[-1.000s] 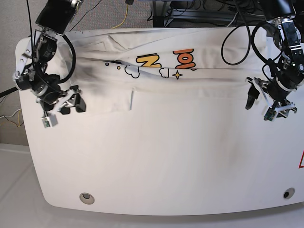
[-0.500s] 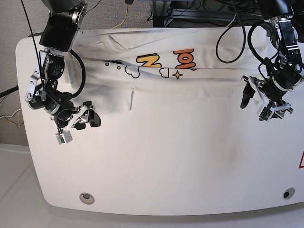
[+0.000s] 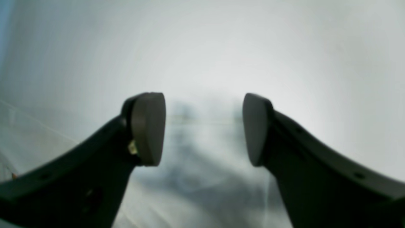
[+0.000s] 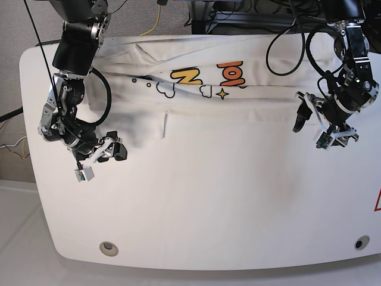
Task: Fold the T-shirt properly
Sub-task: 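Open both grippers and release the folded fabric, then move both grippers back over the folded edge and reposition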
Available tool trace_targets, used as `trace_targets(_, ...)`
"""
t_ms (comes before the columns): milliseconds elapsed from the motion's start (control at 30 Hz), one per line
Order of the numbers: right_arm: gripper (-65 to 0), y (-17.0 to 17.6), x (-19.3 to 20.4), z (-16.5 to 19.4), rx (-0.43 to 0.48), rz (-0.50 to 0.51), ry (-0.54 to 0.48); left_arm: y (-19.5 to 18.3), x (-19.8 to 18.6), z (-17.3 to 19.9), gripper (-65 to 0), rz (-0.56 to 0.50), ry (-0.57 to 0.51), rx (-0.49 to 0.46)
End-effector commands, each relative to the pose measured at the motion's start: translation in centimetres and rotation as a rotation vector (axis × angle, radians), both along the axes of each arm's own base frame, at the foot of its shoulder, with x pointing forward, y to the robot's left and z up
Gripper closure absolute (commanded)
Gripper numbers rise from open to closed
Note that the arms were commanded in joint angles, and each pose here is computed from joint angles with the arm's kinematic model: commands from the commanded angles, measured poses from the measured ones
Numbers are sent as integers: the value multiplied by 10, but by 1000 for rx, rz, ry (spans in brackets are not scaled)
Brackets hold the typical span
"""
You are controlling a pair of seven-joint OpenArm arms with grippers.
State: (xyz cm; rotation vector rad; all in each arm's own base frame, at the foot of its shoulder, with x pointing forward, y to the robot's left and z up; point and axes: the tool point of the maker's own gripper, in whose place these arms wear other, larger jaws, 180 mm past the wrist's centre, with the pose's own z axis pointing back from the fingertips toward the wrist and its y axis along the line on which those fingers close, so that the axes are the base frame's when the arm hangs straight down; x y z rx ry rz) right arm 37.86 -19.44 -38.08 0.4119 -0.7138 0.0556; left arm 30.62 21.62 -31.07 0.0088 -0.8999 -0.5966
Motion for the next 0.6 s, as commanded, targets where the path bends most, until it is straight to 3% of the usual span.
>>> trace_targets(0, -379, -5, 2, -5, 5, -18, 9, 1, 7, 18, -407, -7, -57, 0)
trace_targets(433, -368, -5, -3, -25, 53, -52, 33, 3, 5, 13, -411, 2, -37, -1)
trace_targets(567, -325, -7, -1, -21, 48, -56, 16, 3, 4, 11, -411, 4, -32, 0)
